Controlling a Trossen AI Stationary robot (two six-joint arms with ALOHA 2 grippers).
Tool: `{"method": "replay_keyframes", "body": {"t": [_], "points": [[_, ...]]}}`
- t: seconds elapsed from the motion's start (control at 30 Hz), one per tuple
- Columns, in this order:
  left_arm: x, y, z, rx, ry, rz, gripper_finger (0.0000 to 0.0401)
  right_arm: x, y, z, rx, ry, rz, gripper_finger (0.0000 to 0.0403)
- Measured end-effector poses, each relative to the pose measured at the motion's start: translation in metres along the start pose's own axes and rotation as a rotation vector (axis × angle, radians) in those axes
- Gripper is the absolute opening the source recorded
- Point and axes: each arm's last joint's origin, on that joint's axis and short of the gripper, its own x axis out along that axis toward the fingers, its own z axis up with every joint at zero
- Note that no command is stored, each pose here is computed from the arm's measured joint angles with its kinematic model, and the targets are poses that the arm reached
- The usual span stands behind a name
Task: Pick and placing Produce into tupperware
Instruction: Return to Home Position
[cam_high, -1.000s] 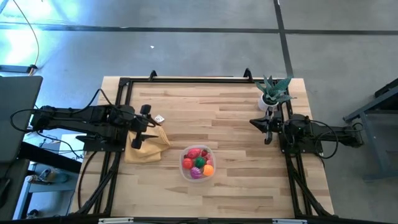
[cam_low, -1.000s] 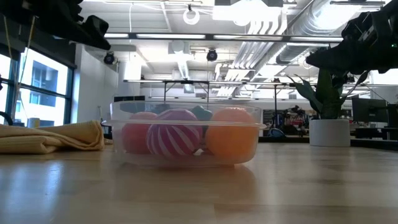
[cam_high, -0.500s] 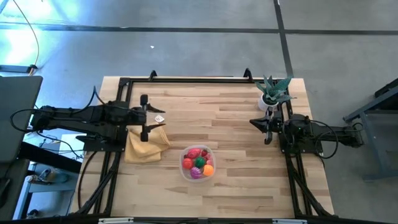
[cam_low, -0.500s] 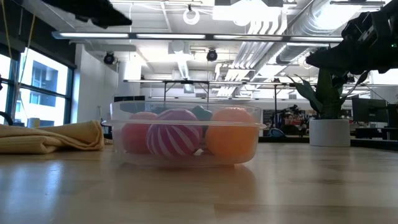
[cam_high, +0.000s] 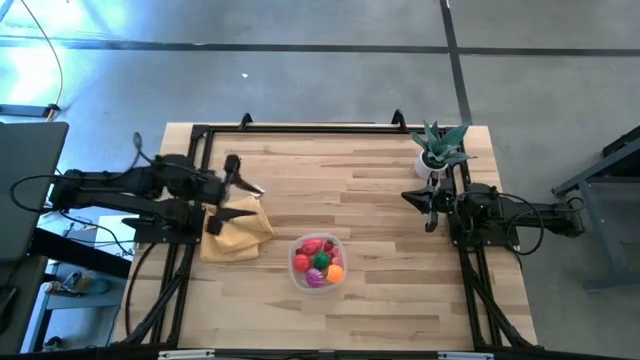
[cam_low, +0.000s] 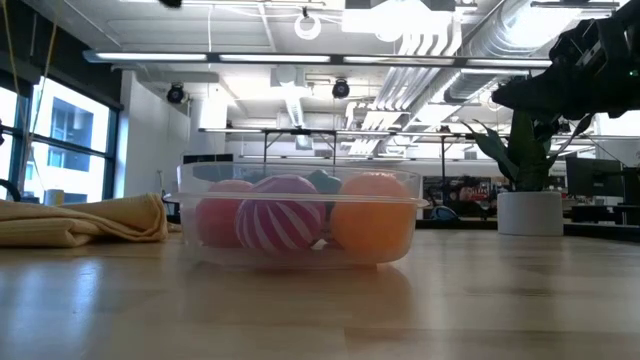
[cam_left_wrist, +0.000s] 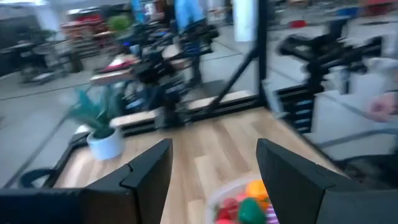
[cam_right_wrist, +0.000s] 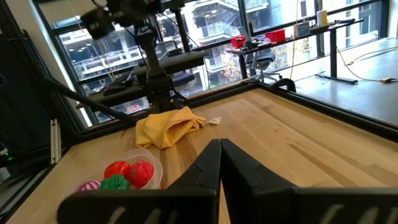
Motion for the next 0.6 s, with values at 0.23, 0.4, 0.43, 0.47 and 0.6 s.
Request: {"method": "replay_keyframes", "body": {"t": [0.23, 0.4, 0.43, 0.47, 0.6], "points": [[-0.057, 0.000, 0.037, 0.024, 0.126, 0.065, 0.0221, 0.000, 0.000, 0.000, 0.000, 0.000, 0.001, 0.0000], [-0.104, -0.004, 0.033, 0.037, 0.072, 0.191, 0.0220, 0.000, 0.000, 0.000, 0.000, 0.001, 0.001, 0.0000], [-0.113, -0.005, 0.030, 0.038, 0.052, 0.216, 0.0220, 0.000, 0.000, 0.000, 0.000, 0.001, 0.001, 0.0000], [-0.121, -0.007, 0.028, 0.039, 0.031, 0.230, 0.0220, 0.000, 0.000, 0.000, 0.000, 0.001, 0.001, 0.0000], [-0.148, -0.012, 0.018, 0.057, -0.074, 0.254, 0.0220, 0.000, 0.000, 0.000, 0.000, 0.001, 0.001, 0.0000]]}}
